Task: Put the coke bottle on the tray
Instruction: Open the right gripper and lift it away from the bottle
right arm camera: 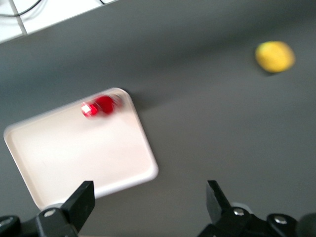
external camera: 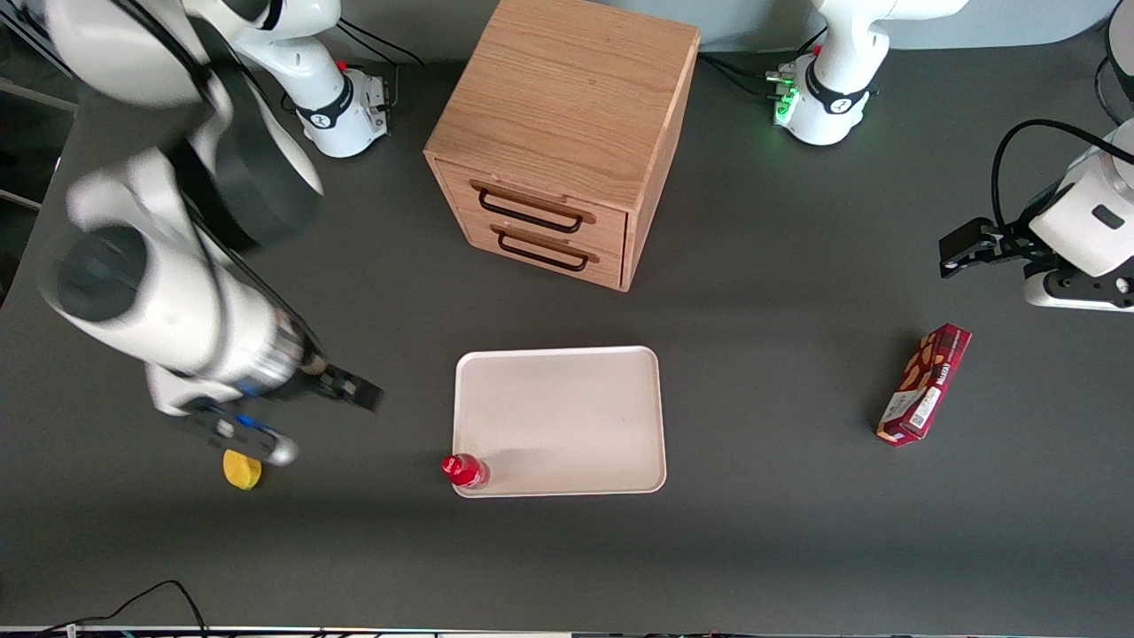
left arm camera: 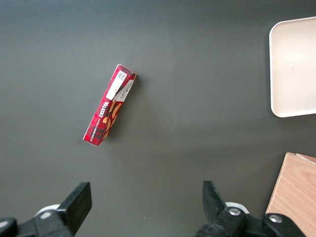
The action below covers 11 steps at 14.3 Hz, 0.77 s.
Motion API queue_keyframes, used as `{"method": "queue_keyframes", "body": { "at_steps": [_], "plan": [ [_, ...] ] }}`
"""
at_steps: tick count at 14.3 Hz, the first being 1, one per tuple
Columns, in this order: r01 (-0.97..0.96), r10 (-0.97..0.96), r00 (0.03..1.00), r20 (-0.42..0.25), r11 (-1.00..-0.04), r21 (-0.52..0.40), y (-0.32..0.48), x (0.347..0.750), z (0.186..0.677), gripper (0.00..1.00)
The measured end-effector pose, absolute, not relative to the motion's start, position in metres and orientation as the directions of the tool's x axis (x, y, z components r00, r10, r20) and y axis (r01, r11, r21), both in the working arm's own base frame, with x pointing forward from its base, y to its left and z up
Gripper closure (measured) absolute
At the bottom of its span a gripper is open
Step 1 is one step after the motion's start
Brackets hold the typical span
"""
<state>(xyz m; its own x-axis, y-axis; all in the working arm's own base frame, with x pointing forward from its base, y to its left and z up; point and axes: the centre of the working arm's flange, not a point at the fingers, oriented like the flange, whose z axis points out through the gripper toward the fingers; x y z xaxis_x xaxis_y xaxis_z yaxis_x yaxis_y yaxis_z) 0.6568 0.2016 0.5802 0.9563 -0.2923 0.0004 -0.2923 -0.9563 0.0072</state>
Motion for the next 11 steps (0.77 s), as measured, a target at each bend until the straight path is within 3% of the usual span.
{"method": "queue_keyframes", "body": {
  "at_steps": [2,4,7,11],
  "plan": [
    [-0.226,-0.227,0.974,-0.017,-0.974,0.033,0.152,0.612,0.632,0.00],
    [-0.192,-0.193,0.980,-0.042,-0.981,0.040,0.091,0.574,0.650,0.00],
    [-0.197,-0.199,0.978,-0.062,-0.980,0.032,0.020,0.522,0.640,0.00],
    [-0.197,-0.197,0.979,-0.059,-0.980,0.003,0.020,0.479,0.621,0.00]
  ]
}}
